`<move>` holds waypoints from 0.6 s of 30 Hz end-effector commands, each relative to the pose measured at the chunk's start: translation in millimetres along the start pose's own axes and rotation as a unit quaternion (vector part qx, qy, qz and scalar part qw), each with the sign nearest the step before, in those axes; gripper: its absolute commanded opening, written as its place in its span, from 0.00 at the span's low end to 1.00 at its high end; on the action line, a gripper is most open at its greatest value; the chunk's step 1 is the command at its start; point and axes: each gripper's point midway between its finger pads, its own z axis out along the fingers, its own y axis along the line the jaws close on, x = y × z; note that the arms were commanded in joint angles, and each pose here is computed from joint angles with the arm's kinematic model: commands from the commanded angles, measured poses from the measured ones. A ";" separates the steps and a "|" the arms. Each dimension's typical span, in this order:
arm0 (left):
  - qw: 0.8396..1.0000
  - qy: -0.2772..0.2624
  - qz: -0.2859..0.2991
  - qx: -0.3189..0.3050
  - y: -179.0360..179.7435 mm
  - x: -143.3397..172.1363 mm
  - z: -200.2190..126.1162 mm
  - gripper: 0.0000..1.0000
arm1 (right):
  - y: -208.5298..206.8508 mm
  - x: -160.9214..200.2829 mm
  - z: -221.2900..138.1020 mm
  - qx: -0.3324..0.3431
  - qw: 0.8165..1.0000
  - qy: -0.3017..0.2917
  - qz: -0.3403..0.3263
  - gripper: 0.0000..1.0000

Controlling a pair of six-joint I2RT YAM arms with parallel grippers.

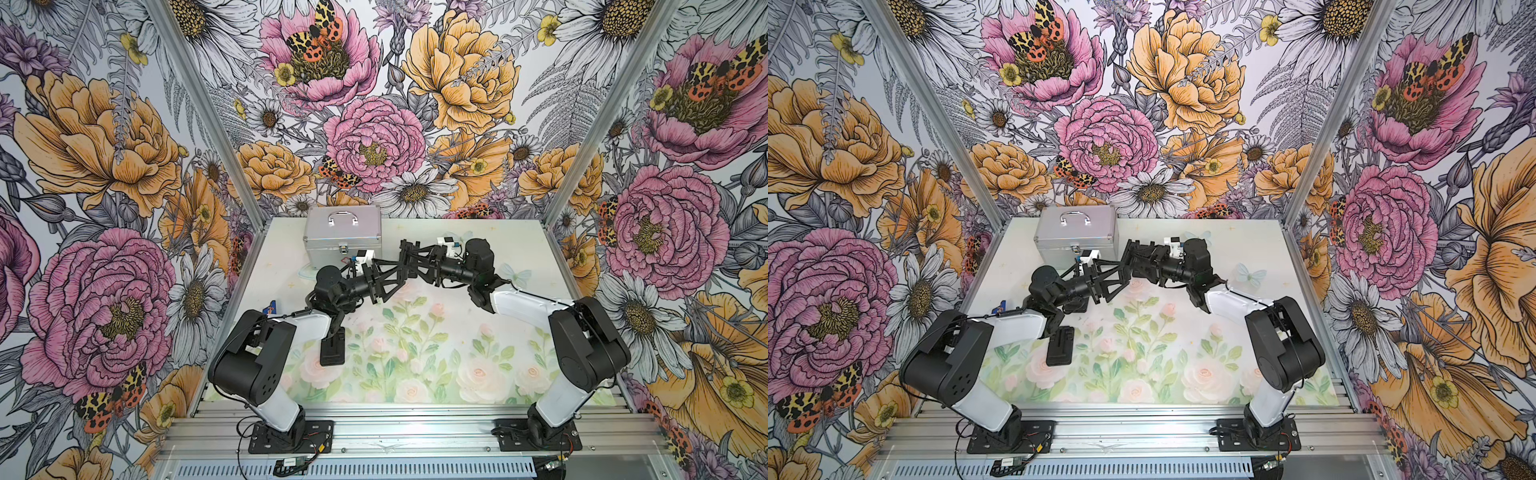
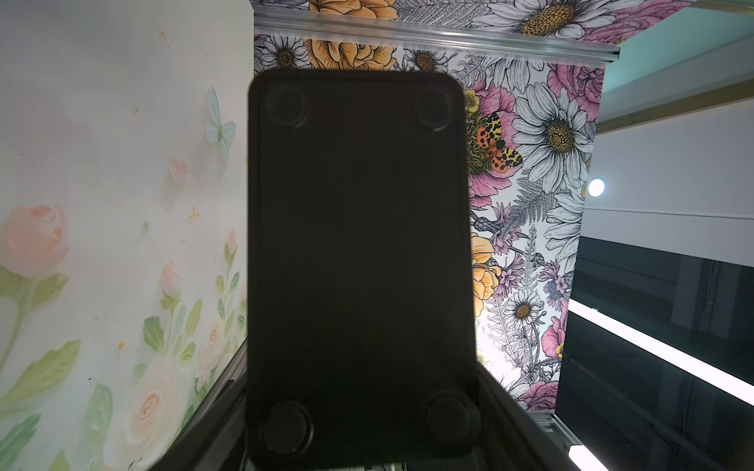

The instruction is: Open the phone stand

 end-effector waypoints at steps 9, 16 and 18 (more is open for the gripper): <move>0.999 0.037 0.035 0.018 -14.1 20.2 -1.5 0.47 | 1.7 2.5 10.5 0.015 1.000 0.009 -0.018 0.30; 0.999 0.038 0.035 0.018 -14.3 21.2 -2.6 0.47 | -5.2 7.2 16.4 0.028 0.999 0.019 -0.019 0.29; 0.999 0.038 0.035 0.018 -14.2 21.4 -3.1 0.47 | -7.5 9.1 17.9 0.032 0.999 0.022 -0.020 0.21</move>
